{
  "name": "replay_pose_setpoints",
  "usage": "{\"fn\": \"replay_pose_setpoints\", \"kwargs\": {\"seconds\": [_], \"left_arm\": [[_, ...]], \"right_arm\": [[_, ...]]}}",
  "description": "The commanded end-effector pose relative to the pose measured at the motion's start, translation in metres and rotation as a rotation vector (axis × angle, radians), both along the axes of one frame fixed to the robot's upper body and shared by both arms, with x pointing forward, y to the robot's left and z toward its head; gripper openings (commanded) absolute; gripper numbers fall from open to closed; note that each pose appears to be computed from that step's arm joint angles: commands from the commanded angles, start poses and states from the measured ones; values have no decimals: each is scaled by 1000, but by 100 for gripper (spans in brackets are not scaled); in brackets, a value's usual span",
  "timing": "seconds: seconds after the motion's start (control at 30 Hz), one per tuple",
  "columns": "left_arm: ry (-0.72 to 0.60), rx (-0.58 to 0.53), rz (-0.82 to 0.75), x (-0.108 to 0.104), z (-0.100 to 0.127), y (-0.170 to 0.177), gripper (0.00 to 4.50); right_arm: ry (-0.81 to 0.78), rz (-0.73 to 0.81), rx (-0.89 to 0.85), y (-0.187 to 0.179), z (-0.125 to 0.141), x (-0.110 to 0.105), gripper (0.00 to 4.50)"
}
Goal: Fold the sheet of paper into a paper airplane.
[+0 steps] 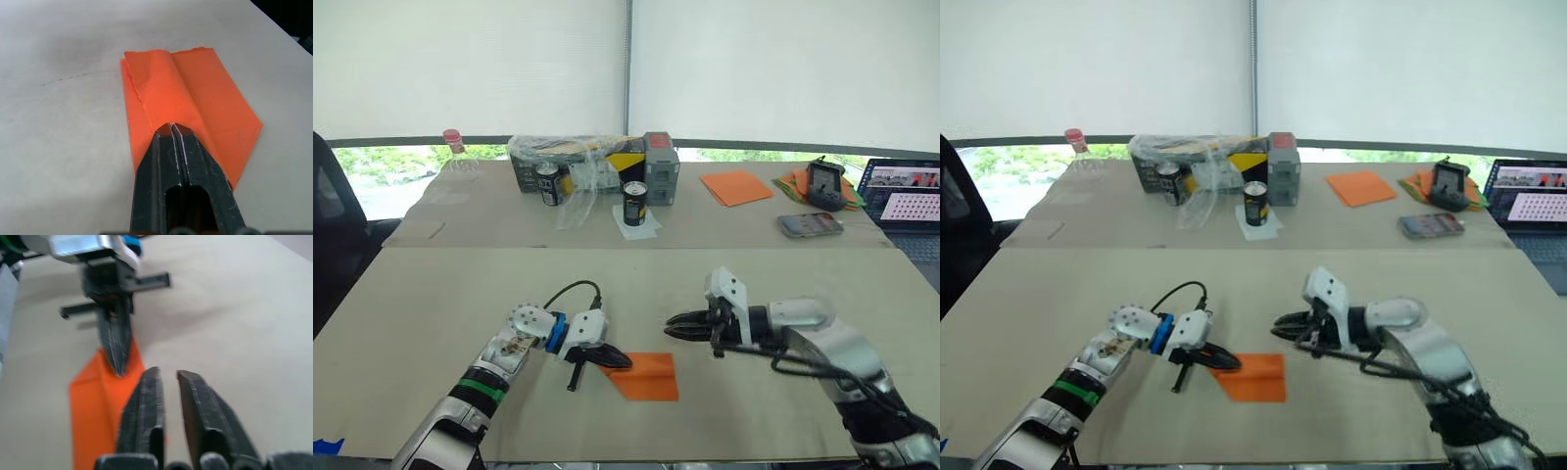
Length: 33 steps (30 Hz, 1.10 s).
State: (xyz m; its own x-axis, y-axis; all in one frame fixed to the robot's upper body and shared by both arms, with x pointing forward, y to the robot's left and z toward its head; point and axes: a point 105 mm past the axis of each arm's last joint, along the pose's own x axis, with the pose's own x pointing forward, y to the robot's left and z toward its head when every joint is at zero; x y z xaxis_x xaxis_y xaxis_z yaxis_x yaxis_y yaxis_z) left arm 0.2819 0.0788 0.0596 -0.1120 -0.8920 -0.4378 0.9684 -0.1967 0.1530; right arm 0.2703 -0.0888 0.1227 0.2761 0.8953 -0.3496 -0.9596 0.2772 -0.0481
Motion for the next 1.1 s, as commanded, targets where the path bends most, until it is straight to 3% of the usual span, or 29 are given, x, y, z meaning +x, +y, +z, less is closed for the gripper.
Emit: {"fn": "replay_pose_setpoints", "kwargs": {"seconds": [0.03,0.27,0.43,0.73,1.1], "left_arm": [[45,81,-13,-6,-19,4,0],[46,93,-32,-7,-19,5,0],[50,98,-35,-7,-19,6,0],[47,94,-26,-5,-17,8,0],[73,-30,-12,-9,18,4,0]], "right_arm": [[-13,3,-13,15,-12,-12,2],[-11,-70,-51,30,-49,-11,2],[1,-97,-43,29,-55,-9,2],[158,-107,-100,11,-92,-31,2],[180,-105,-194,8,-111,-29,2]]}}
